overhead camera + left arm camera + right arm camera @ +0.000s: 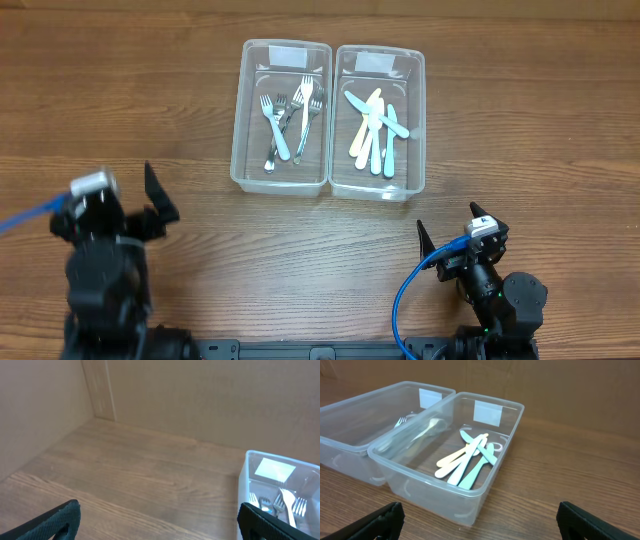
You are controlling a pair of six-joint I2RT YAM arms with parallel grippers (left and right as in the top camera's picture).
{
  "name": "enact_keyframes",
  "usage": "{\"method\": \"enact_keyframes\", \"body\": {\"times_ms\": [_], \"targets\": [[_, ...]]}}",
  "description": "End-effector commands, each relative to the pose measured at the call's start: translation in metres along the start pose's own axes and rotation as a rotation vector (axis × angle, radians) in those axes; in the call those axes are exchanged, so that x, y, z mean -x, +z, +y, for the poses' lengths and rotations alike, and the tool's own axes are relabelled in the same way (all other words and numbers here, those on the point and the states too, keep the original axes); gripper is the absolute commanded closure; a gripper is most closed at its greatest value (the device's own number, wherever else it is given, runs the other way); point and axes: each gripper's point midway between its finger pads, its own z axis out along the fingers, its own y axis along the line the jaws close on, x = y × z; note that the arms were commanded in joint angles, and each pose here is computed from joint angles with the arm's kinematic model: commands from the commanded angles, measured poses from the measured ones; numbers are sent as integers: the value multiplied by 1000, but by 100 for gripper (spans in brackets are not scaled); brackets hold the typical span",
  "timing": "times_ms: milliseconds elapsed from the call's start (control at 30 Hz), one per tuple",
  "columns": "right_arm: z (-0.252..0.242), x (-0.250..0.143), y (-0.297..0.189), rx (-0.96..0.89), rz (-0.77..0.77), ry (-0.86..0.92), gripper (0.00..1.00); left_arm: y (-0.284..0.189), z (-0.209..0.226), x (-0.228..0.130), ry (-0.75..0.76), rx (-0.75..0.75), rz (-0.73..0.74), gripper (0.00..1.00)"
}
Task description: Pack container
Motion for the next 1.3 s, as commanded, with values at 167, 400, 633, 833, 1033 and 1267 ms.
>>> {"method": "enact_keyframes", "body": {"times_ms": [167, 400, 633, 833, 1033, 1267], "targets": [[1, 1, 0, 2, -11, -5, 0, -4, 15, -67, 2, 16, -21, 0], [1, 1, 0, 2, -11, -5, 0, 4, 16, -89, 7, 18, -10, 0], [1, 1, 0, 2, -11, -5, 0, 0, 18, -91, -11, 13, -58, 0], [1, 1, 0, 2, -11, -4, 0, 5, 19, -105, 0, 22, -28, 0], [1, 1, 0, 2, -11, -5, 0, 14, 18, -134, -34, 25, 31, 0], [1, 1, 0, 2, -11, -5, 0, 16, 18, -140, -39, 25, 44, 0]]}}
